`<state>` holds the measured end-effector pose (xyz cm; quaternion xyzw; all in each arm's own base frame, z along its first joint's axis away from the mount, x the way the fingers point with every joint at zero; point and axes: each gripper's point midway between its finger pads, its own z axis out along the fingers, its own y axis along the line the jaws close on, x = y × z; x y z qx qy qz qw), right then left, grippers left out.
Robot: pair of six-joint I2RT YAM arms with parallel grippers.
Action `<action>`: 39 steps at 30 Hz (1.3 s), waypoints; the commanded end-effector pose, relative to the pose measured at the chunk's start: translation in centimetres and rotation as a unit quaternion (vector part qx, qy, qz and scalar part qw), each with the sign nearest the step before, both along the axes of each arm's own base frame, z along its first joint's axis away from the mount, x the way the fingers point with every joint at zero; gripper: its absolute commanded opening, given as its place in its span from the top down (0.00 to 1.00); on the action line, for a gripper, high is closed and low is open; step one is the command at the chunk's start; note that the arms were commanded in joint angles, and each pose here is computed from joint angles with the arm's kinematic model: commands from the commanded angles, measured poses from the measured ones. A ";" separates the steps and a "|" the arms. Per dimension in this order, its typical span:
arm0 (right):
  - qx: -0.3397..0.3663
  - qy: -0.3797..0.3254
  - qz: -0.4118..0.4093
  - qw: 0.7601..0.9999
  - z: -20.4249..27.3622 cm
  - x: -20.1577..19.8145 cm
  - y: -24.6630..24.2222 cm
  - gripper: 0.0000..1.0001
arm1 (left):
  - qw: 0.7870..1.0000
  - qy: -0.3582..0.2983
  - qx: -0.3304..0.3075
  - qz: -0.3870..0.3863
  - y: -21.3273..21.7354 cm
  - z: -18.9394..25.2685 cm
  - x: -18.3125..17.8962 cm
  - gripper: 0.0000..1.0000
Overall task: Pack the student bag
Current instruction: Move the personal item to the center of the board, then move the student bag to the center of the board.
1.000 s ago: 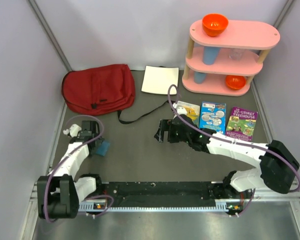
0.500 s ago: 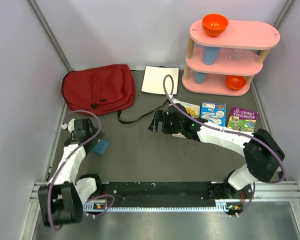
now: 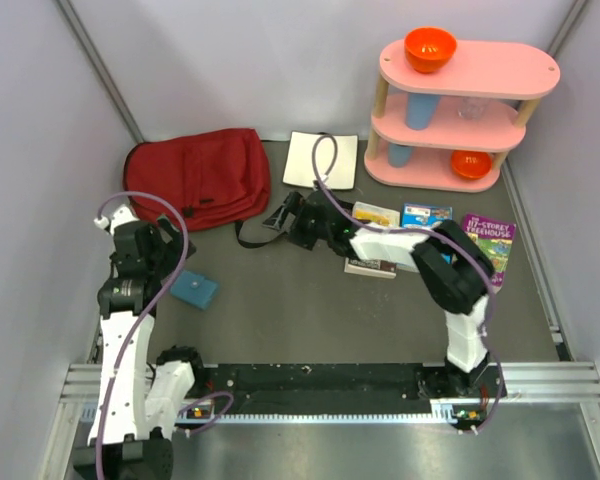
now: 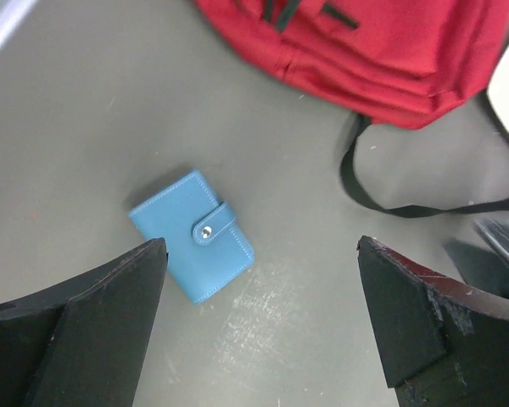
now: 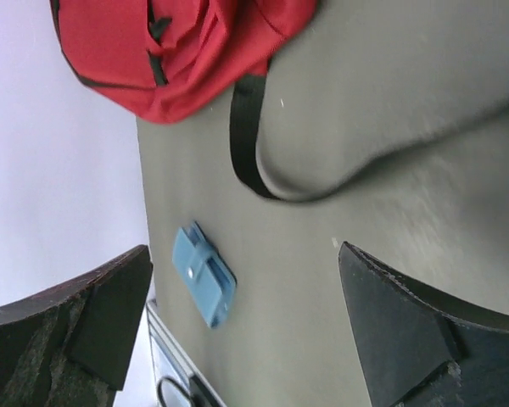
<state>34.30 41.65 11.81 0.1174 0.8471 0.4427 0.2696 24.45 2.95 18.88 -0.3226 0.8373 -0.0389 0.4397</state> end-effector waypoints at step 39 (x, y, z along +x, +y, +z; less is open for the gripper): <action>0.067 -0.084 -0.052 0.993 -1.8 13.8 12.9 0.97 | 0.995 -0.048 0.026 -0.080 -1.4 0.2 -1.1 0.01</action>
